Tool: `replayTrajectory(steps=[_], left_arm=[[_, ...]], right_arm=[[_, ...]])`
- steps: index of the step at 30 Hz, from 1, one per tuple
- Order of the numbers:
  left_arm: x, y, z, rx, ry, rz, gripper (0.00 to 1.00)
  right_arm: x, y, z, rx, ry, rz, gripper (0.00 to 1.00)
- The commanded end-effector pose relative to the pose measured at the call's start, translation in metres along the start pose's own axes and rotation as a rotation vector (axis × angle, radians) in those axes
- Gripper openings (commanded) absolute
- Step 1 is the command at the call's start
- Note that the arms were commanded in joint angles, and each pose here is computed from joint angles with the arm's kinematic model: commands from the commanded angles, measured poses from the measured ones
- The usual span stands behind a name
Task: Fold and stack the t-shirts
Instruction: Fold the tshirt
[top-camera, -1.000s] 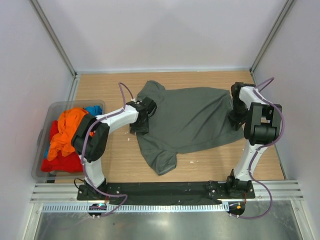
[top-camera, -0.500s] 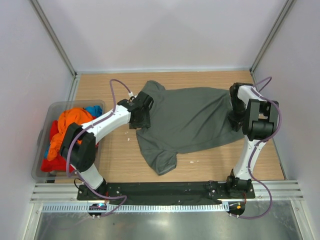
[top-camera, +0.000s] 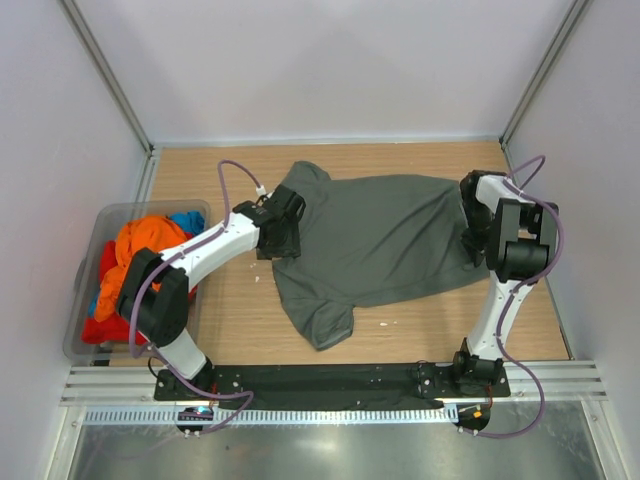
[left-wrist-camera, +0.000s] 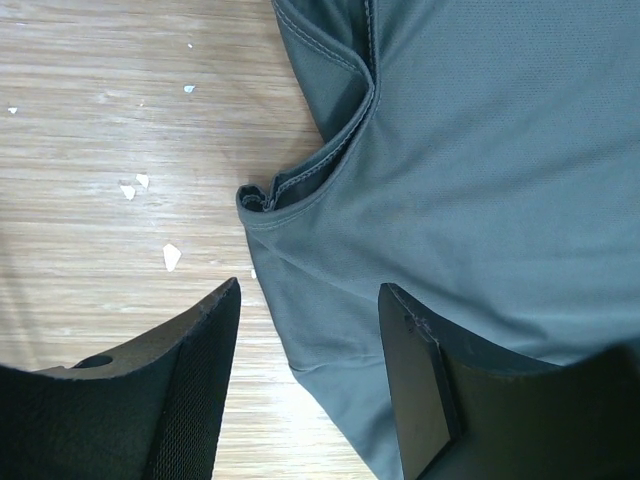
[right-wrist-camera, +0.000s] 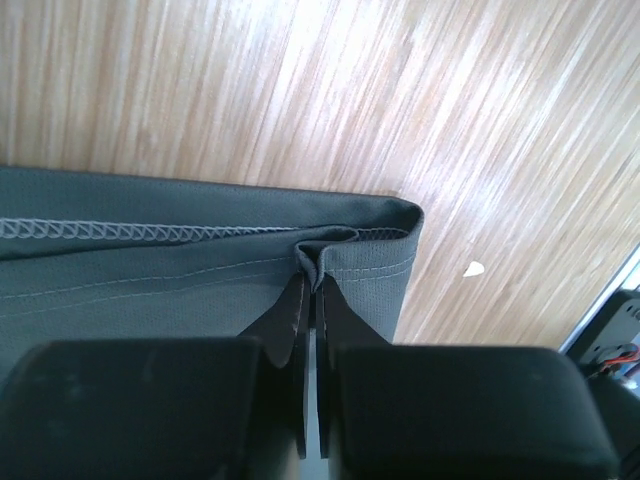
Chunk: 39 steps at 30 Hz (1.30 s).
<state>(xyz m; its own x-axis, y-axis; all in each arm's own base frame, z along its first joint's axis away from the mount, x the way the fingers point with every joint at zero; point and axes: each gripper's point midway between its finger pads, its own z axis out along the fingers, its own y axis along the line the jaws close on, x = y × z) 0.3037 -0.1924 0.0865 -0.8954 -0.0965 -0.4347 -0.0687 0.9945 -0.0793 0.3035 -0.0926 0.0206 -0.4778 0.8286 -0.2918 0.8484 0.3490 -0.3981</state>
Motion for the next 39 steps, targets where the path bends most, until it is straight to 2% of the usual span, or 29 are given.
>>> replayTrajectory(steps=[1,9,14,18,26,31,39], left_arm=[[-0.014,0.001,-0.010,0.009,-0.061,0.015,0.60],[-0.009,0.014,-0.017,0.004,-0.044,0.008,0.62],[-0.001,0.017,-0.010,0.091,0.025,-0.068,0.61],[0.027,0.009,-0.010,0.189,0.103,-0.101,0.59],[0.074,0.005,-0.030,0.238,0.106,-0.162,0.58],[0.109,-0.012,-0.022,0.295,0.152,-0.180,0.57],[0.128,-0.016,0.001,0.246,0.205,-0.194,0.57]], right_arm=[[-0.014,-0.012,-0.017,-0.026,-0.065,0.051,0.01],[-0.019,-0.039,-0.040,-0.083,-0.139,0.051,0.01],[0.015,-0.054,-0.022,-0.128,-0.092,-0.016,0.01],[0.035,-0.051,-0.013,-0.207,-0.055,-0.051,0.01],[0.048,-0.053,-0.021,-0.356,-0.079,-0.087,0.01],[0.050,-0.055,-0.020,-0.377,-0.095,-0.118,0.01],[0.052,-0.058,-0.023,-0.407,-0.110,-0.128,0.01]])
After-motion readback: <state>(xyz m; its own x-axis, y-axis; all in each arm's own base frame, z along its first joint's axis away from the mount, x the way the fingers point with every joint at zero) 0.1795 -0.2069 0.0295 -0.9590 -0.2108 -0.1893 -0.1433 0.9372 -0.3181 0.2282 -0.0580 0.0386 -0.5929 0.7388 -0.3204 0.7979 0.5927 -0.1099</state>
